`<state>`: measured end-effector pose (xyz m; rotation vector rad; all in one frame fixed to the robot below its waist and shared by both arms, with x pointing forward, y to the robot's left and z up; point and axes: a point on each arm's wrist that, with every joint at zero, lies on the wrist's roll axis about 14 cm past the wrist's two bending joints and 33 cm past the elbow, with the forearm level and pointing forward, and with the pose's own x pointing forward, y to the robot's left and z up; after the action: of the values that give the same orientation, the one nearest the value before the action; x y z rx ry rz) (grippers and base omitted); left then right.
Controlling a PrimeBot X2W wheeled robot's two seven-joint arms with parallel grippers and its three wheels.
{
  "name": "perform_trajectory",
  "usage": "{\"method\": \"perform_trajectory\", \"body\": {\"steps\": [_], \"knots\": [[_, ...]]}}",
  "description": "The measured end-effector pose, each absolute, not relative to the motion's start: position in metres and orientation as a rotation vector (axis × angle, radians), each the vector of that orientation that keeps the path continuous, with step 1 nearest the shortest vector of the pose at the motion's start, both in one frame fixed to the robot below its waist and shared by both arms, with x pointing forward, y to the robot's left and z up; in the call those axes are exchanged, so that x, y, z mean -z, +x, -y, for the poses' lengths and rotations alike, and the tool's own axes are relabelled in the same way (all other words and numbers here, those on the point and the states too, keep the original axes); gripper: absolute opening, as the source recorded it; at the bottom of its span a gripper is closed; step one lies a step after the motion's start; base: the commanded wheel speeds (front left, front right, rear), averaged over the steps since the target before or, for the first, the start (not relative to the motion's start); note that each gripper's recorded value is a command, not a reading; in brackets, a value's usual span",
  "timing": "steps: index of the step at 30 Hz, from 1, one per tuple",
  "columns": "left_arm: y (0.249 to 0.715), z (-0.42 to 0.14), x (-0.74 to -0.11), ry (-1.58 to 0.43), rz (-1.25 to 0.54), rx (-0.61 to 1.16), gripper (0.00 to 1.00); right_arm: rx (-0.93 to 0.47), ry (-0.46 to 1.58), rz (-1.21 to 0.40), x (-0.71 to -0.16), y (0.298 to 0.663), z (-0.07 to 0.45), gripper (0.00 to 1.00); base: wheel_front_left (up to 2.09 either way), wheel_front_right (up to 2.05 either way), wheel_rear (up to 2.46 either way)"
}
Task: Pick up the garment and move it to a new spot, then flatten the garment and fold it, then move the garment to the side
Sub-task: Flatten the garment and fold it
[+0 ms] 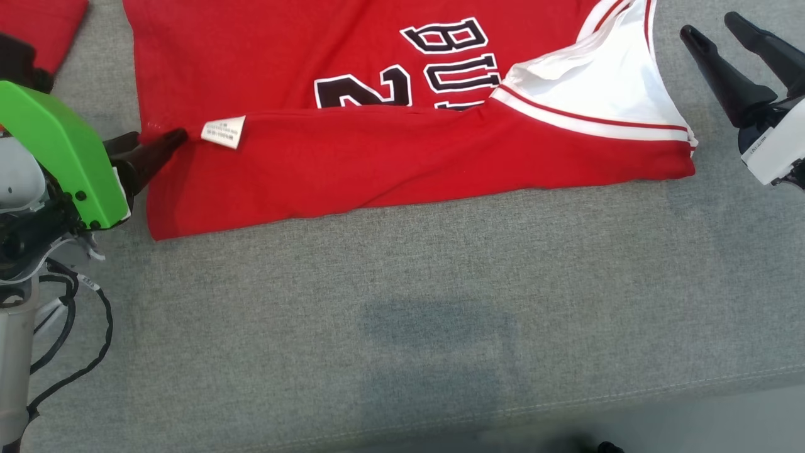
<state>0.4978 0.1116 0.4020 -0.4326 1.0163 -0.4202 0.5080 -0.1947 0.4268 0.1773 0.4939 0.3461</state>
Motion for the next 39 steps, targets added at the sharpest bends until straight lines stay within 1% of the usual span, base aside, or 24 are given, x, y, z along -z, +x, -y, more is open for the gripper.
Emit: {"method": "perform_trajectory", "body": {"steps": [5,7,10,14,17,19,22,28,33,39], "knots": [[0.508,-0.118,-0.419,-0.467,-0.915,0.381,1.0,-0.31,0.166,-0.41,-0.441,0.511,0.204,1.0,0.0,0.0,0.0],[0.511,-0.119,-0.429,-0.488,-0.865,0.369,1.0,-0.303,0.148,-0.392,-0.443,0.506,0.207,1.0,0.0,0.0,0.0],[0.51,-0.124,-0.439,-0.504,-0.789,0.343,1.0,-0.285,0.131,-0.4,-0.435,0.49,0.212,1.0,0.0,0.0,0.0],[0.498,-0.117,-0.447,-0.525,-0.709,0.331,1.0,-0.253,0.141,-0.449,-0.418,0.462,0.218,1.0,0.0,0.0,0.0],[0.48,-0.109,-0.441,-0.549,-0.718,0.326,1.0,-0.242,0.157,-0.491,-0.405,0.443,0.216,1.0,0.0,0.0,0.0],[0.468,-0.107,-0.434,-0.573,-0.727,0.315,1.0,-0.243,0.172,-0.505,-0.401,0.437,0.213,1.0,0.0,0.0,0.0],[0.46,-0.106,-0.428,-0.602,-0.725,0.294,1.0,-0.241,0.2,-0.504,-0.395,0.438,0.205,1.0,0.0,0.0,0.0],[0.458,-0.109,-0.422,-0.61,-0.701,0.269,1.0,-0.243,0.215,-0.517,-0.384,0.439,0.198,1.0,0.0,0.0,0.0],[0.449,-0.113,-0.407,-0.639,-0.716,0.226,1.0,-0.262,0.241,-0.561,-0.368,0.434,0.183,1.0,0.0,0.0,0.0],[0.445,-0.112,-0.4,-0.645,-0.724,0.222,1.0,-0.253,0.241,-0.568,-0.362,0.432,0.184,1.0,0.0,0.0,0.0]]}}
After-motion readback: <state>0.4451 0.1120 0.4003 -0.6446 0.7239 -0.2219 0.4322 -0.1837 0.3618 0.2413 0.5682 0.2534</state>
